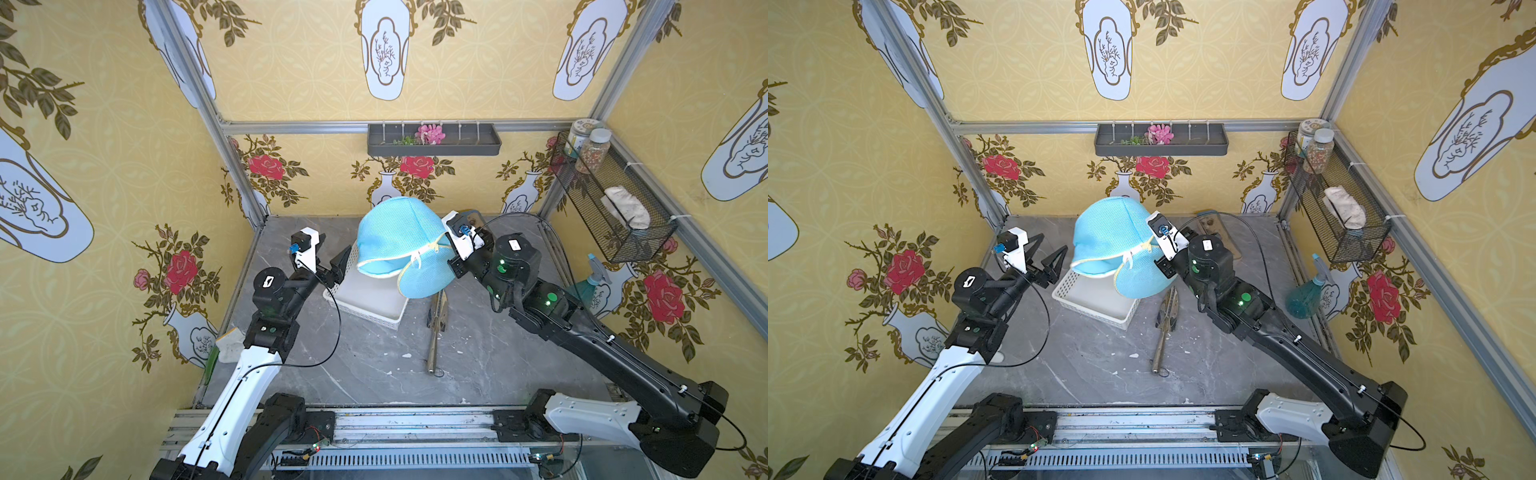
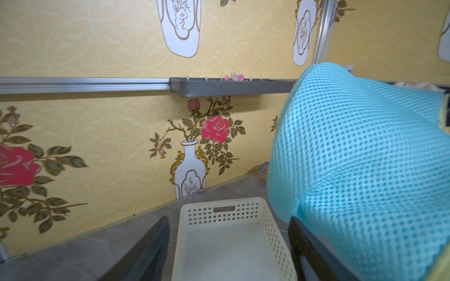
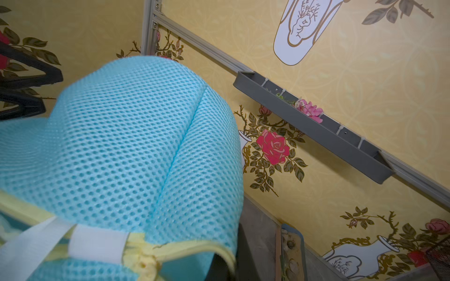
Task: Turn the laundry bag inside out
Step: Turn over the laundry bag, then zip the zipper on the laundry bag.
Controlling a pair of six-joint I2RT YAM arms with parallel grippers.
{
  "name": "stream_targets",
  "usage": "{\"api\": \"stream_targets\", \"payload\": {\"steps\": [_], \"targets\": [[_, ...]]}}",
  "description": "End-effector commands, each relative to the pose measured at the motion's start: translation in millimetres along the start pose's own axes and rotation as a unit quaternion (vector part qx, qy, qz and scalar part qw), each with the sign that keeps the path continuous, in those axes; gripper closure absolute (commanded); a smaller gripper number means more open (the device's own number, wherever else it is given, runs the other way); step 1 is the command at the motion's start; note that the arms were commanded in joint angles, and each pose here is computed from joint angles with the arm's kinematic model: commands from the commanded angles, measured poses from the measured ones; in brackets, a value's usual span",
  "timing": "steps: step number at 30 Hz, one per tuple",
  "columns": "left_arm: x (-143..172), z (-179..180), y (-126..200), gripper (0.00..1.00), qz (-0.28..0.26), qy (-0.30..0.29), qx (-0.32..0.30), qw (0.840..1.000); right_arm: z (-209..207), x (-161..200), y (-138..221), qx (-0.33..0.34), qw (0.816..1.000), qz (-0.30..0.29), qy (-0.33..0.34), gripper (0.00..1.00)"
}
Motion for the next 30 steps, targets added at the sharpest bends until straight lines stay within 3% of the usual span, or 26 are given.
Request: {"api": "stream_targets", "payload": {"steps": [1,5,10,14,17,24,30], "targets": [[19.8,5.4,4.5,0.25,0.074,-0.063,-0.043,0.994,-3.3,-0.2,0.0,0.014,0.999,0.023,-0.022,1.00],[22.1,-6.3,-0.9,0.29,0.116,-0.106,-0.011,0.988,-3.0,-6.2,-0.2,0.000,0.999,0.017,-0.048,1.00],[-8.1,-48.5,-1.5,0.31,0.064,-0.098,0.141,0.983,3.4,0.0,-6.2,-0.012,0.999,0.023,-0.042,1.00],[-31.6,-91.5,-8.5,0.33,0.038,-0.093,0.263,0.960,11.9,-2.1,-8.1,-0.052,0.997,-0.007,-0.058,1.00],[-32.8,-112.2,-16.7,0.30,0.038,-0.093,0.310,0.945,19.7,-5.9,-10.4,-0.081,0.993,-0.032,-0.075,1.00],[-18.3,-120.5,-30.2,0.25,0.046,-0.095,0.307,0.946,55.7,-19.2,-9.3,-0.142,0.985,-0.068,-0.068,1.00],[-8.4,-117.5,-32.4,0.31,0.060,-0.093,0.286,0.952,69.2,-28.3,-6.8,-0.139,0.983,-0.091,-0.072,1.00]]}}
Point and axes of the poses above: each gripper's point midway between its finger pads, its own y axis back along the fingers, its own z axis along the line the jaws close on, x = y × z, the point moved 10 cm from there along y, back along the fingers, and after that the axes turned 3 degrees about y, right-handed, at the moved point
